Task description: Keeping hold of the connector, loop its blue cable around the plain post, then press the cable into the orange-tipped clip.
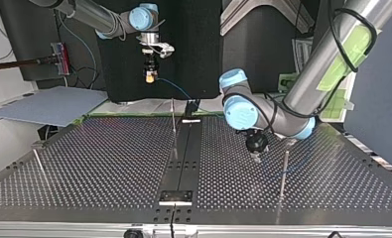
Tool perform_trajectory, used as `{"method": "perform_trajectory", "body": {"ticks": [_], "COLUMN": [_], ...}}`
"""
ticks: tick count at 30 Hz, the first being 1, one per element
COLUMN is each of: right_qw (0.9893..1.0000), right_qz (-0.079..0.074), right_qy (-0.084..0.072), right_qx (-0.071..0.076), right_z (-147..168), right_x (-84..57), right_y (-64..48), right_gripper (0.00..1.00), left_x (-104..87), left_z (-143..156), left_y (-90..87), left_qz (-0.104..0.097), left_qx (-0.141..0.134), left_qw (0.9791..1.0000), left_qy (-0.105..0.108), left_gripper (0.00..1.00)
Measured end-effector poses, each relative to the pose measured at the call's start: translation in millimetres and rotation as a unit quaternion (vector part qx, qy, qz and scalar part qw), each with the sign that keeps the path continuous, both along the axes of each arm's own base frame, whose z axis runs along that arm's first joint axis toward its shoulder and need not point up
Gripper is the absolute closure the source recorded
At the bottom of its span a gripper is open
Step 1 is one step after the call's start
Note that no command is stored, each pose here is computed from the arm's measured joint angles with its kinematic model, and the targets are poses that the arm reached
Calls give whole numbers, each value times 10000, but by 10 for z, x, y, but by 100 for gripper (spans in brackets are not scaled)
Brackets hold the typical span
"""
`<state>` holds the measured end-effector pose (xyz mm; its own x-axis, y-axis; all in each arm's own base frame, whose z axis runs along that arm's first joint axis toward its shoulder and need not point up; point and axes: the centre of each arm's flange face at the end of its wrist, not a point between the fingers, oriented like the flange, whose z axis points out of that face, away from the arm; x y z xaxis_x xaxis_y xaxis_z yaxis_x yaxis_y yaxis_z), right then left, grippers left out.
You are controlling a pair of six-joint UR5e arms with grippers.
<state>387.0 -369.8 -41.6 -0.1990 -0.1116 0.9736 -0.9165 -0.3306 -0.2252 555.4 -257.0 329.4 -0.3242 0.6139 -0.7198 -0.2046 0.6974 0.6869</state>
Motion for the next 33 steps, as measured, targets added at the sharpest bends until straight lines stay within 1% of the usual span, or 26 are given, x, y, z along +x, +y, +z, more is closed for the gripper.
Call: {"method": "perform_trajectory", "body": {"ticks": [4, 7, 12, 22, 26, 33], "right_qw": [10000, 10000, 10000, 10000, 10000, 10000], "right_qz": [-1, -1, -1, 0, 0, 1], "right_qy": [0, 0, 2, 8, 13, 17], "right_qx": [0, 0, 3, 12, 18, 25], "right_z": [0, 1, -1, -5, -7, -9], "right_x": [0, 0, -3, -4, -5, -7], "right_y": [0, 0, 3, 7, 9, 11], "right_gripper": [100, 100, 100, 100, 100, 100], "left_x": [30, 41, 61, 34, 9, 1], "left_z": [-99, -115, -118, -194, -258, -320], "left_y": [45, 91, 160, 154, 172, 203], "left_qz": [133, 239, 351, 255, 249, 248], "left_qx": [80, 120, 138, 115, 108, 25], "left_qw": [9998, 9996, 9992, 9994, 9993, 9994], "left_qy": [96, 119, 131, 208, 251, 238], "left_gripper": [0, 0, 0, 0, 0, 0]}}
